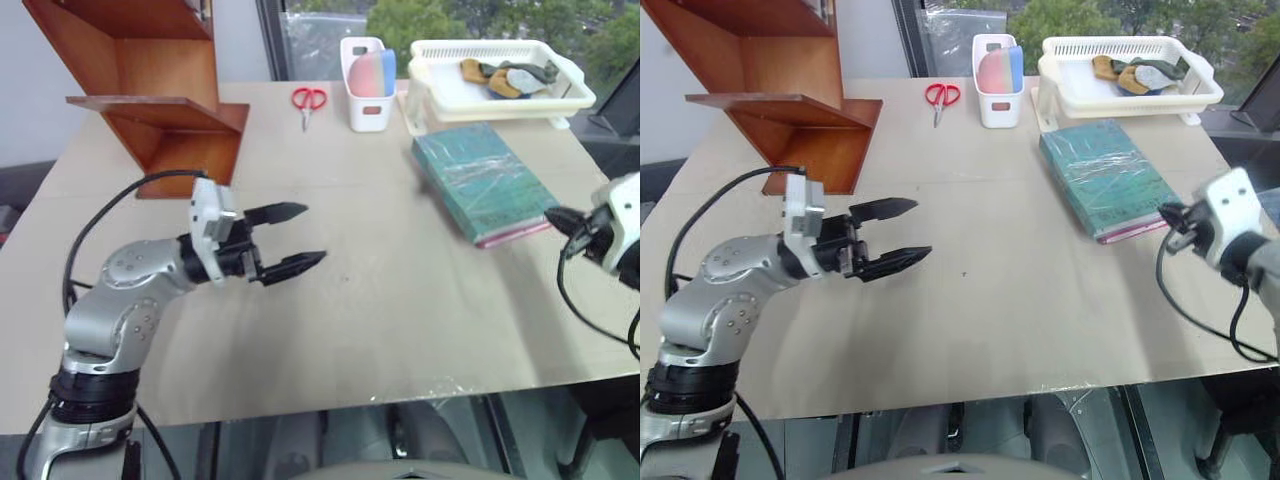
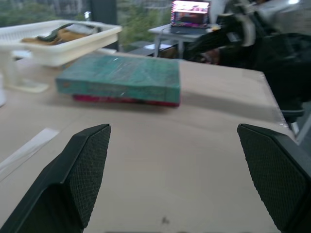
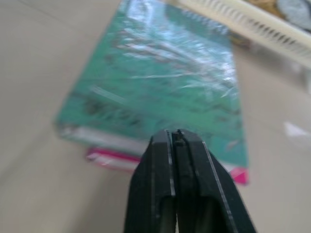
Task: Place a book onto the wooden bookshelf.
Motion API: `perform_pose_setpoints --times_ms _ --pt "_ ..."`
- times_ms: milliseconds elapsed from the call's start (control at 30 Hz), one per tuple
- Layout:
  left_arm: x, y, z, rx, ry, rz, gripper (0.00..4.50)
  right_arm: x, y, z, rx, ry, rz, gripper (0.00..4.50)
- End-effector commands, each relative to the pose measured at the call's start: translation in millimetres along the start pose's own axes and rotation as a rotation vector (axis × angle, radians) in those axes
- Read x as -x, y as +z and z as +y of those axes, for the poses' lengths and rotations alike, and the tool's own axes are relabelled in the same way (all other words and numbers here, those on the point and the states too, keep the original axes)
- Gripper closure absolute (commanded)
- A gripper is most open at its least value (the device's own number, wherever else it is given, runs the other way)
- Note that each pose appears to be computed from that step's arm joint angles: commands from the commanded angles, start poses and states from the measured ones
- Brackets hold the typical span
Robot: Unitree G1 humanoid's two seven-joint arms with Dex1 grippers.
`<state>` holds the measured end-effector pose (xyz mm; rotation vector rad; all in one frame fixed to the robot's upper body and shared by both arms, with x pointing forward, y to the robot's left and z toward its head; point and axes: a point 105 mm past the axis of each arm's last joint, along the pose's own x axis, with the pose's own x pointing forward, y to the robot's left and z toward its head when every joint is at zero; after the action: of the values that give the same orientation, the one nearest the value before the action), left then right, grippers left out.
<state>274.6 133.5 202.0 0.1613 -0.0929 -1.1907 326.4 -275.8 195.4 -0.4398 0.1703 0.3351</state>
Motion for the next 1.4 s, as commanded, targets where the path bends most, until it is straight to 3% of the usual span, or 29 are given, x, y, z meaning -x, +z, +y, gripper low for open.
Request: perform_pose_setpoints --times_ms 33,267,367,500,667,767,967,1400 --pt "-5.2 5.8 -2.6 -0.052 -0.004 -0.010 0.00 -18.6 3.9 -34.5 0.092 -0.092 0.065 4.43" --pt "-8.2 4.7 -6.2 -0.059 -0.001 -0.015 0.00 -61.3 0.0 -84.6 0.124 -0.171 0.209 4.43" --pt "-3.9 5.2 -5.6 -0.064 0.033 -0.016 0.00 -69.2 -5.4 -93.6 -0.028 -0.207 0.307 4.43" --pt "-0.4 5.3 -7.4 -0.065 0.057 -0.015 0.00 -76.6 5.1 -89.7 -0.356 -0.212 0.249 4.43" --pt "1.9 6.1 -11.1 -0.065 0.080 -0.017 0.00 -82.9 12.0 -93.7 -0.566 -0.311 0.154 4.43" --pt "4.4 7.3 -10.5 -0.068 0.094 -0.015 0.00 -85.8 5.4 -84.8 -0.583 -0.310 0.242 4.43" --pt "5.9 9.0 -8.6 -0.073 0.106 -0.013 0.00 -90.9 8.1 -78.6 -0.739 -0.331 0.218 4.43" --pt "8.9 8.7 -12.1 -0.075 0.125 -0.014 0.00 -98.3 -16.6 -58.2 -0.731 -0.301 0.316 4.43"
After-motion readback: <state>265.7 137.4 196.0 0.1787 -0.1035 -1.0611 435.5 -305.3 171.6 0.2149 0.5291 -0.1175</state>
